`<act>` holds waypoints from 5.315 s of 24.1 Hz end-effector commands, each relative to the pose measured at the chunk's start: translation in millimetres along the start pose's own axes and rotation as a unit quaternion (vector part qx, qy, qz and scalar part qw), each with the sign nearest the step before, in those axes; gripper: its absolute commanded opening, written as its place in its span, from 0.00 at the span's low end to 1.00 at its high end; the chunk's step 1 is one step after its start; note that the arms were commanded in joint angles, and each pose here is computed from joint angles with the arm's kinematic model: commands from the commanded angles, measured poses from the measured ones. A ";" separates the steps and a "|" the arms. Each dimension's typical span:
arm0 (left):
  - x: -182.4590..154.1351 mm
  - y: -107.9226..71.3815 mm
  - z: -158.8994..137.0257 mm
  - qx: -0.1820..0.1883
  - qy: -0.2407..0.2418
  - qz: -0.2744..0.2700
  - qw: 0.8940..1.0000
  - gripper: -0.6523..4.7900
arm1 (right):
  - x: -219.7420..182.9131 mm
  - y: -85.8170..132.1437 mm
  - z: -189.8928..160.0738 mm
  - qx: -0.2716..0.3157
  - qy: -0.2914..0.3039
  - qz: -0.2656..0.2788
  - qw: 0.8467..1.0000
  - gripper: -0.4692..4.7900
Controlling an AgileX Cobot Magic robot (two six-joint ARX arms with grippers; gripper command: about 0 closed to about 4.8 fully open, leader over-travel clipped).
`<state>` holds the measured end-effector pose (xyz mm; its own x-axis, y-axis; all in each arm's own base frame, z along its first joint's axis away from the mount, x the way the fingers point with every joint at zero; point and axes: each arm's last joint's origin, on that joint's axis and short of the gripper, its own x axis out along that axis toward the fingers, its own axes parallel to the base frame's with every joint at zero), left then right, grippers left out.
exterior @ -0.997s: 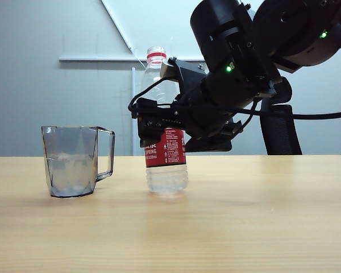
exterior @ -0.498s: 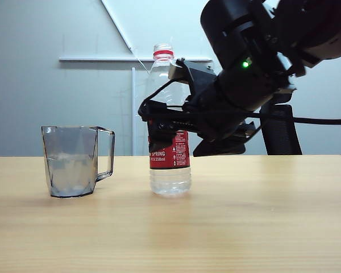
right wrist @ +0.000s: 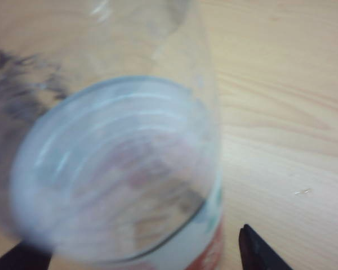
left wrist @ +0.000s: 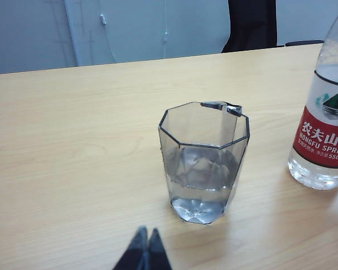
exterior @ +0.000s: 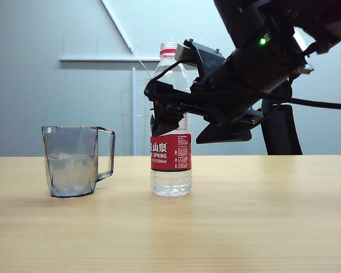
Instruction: Pick up the mineral water bottle on the table and pour water into the mug until it's half full.
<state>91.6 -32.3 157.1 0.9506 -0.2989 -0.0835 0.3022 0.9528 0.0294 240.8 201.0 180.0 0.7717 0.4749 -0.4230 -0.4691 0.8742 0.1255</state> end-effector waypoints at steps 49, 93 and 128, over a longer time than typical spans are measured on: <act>-2.3 24.3 1.0 -0.012 -0.003 0.122 0.992 0.12 | -135.0 -20.1 41.3 -0.005 0.000 -0.117 0.993 0.08; -2.3 24.3 1.0 -0.012 -0.003 0.122 0.992 0.12 | -199.5 -106.2 -91.4 -0.019 -0.253 -0.225 0.941 0.08; -2.3 24.3 1.0 -0.012 -0.003 0.122 0.992 0.12 | -200.1 -108.2 -92.3 -0.027 -0.245 -0.244 0.938 0.08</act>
<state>96.8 -8.6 157.1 0.9948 -0.0576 -0.0839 0.0602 0.9978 0.0289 97.4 1.9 168.2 0.9992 0.0202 0.0349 -0.0194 0.9995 -0.0243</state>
